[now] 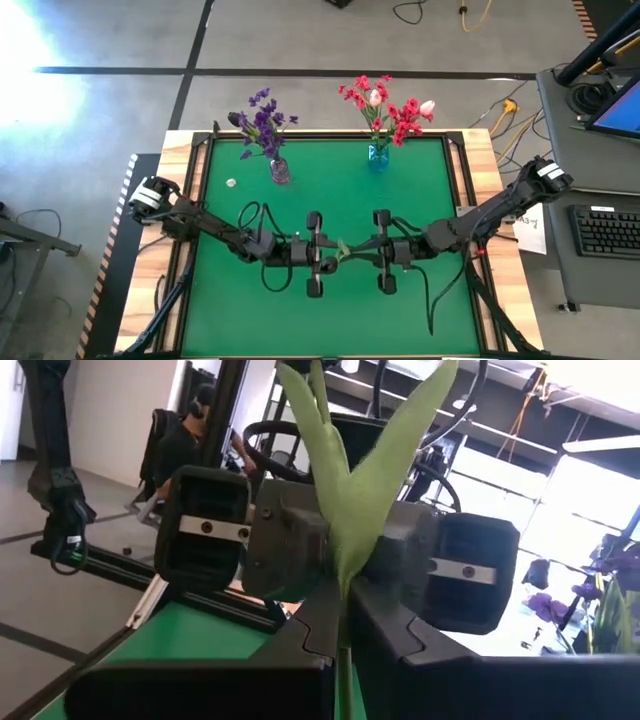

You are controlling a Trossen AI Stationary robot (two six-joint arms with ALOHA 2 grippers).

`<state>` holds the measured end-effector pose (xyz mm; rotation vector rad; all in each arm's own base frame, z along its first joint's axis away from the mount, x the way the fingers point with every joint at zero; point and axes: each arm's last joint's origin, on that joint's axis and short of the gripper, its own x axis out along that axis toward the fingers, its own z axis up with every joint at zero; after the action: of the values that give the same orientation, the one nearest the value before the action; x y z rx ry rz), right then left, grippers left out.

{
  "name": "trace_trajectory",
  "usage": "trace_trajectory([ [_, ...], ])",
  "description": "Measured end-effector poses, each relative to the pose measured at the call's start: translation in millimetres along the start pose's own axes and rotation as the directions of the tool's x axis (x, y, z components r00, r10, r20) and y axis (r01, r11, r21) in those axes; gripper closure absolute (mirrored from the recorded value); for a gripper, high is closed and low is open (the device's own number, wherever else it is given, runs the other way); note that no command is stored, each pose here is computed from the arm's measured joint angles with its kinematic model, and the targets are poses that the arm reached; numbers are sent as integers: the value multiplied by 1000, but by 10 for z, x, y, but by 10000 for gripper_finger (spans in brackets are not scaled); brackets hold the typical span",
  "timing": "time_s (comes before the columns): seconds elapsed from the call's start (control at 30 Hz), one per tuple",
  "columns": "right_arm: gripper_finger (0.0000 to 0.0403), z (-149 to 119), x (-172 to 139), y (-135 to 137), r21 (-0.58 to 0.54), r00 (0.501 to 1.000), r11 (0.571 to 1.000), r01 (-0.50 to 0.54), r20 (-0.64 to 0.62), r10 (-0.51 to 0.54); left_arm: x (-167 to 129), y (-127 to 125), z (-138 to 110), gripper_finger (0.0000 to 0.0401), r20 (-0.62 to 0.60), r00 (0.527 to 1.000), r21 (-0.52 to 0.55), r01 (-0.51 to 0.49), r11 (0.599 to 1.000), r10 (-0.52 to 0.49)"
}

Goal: Sort flowers into vase by color
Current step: Put the black flower into the violet vase

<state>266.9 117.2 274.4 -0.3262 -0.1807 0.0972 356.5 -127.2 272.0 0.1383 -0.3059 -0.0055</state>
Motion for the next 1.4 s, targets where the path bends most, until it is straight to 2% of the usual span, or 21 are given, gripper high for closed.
trace_trajectory([
  [0.17,385,-1,-1,0,10,1000,1000,0,0,0,1,7,-2,393,-1,1000,5,-2,1000,2],
  [0.3,354,-2,-1,0,34,1000,999,6,-3,-6,1,8,-2,390,-2,1000,5,-7,1000,7],
  [0.43,309,-14,-5,-26,36,995,995,96,-42,-94,0,26,2,398,-14,999,8,-40,999,40],
  [0.57,269,-13,-18,-62,43,980,981,188,-77,-184,-20,72,48,400,-73,989,28,-126,992,128],
  [0.8,218,-21,-29,-85,30,960,965,260,-113,-255,-90,163,177,400,-180,955,89,-223,971,236],
  [0.93,200,-21,-32,-91,29,955,960,278,-121,-272,-162,249,308,400,-230,913,136,-312,940,337],
  [1.03,192,-25,-35,-99,25,945,952,305,-132,-299,-256,347,436,400,-274,843,197,-422,885,463],
  [1.13,186,-32,-37,-100,19,941,950,313,-142,-307,-394,553,665,400,-290,769,221,-526,821,570],
  [1.27,182,-33,-37,-99,22,941,950,312,-143,-306,-607,950,959,401,-315,770,146,-538,830,555],
  [1.4,182,-44,-32,-113,16,939,949,315,-148,-309,-842,1322,1056,401,-378,686,170,-609,774,622],
])
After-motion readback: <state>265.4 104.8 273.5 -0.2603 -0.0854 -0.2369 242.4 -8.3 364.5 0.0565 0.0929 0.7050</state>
